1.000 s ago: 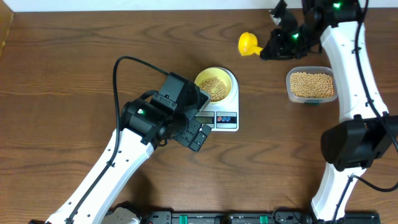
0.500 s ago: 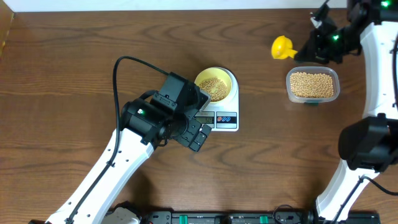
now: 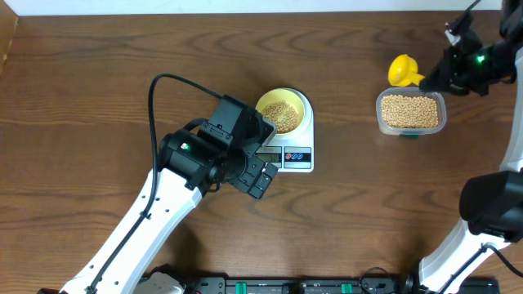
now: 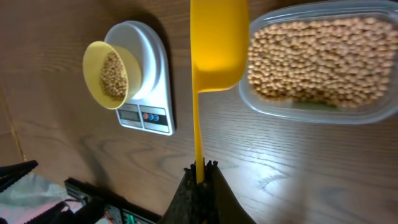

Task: Scoop item into bowl and weigh 50g on scale
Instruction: 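Lower the yellow scoop into the soybean tub with the right gripper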

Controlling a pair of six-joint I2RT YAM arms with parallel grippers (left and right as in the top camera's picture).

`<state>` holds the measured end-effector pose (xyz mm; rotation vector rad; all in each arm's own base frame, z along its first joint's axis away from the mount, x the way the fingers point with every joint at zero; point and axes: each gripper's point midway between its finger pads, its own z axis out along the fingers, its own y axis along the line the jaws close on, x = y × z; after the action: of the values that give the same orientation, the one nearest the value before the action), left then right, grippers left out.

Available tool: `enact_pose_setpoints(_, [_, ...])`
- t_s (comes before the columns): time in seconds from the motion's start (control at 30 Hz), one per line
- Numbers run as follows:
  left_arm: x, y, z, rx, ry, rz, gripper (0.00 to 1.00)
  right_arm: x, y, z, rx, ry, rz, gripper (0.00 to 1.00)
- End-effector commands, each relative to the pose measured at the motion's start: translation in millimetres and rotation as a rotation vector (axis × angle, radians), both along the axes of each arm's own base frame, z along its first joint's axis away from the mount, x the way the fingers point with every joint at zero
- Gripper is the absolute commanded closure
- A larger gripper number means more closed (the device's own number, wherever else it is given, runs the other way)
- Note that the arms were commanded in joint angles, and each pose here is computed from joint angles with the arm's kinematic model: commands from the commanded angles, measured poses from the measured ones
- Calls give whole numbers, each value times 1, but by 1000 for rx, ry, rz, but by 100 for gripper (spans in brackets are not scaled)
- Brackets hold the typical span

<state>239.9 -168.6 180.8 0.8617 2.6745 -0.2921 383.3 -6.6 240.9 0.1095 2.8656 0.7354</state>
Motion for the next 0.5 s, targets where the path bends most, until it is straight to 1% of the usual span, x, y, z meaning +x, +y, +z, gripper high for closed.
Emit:
enact_pose_setpoints(0.0, [1, -1, 6, -7, -18, -2, 2, -3, -12, 11, -15, -47, 5, 99])
enact_pose_setpoints(0.1, [1, -1, 6, -7, -18, -2, 2, -5, -22, 9, -24, -42, -11, 99])
enact_pose_setpoints(0.2, [1, -1, 6, -7, -18, -2, 2, -10, -32, -3, -75, 1, -21, 99])
enact_pose_setpoints(0.47, [1, -1, 6, -7, -18, -2, 2, -23, -29, -36, -166, 125, 11, 99])
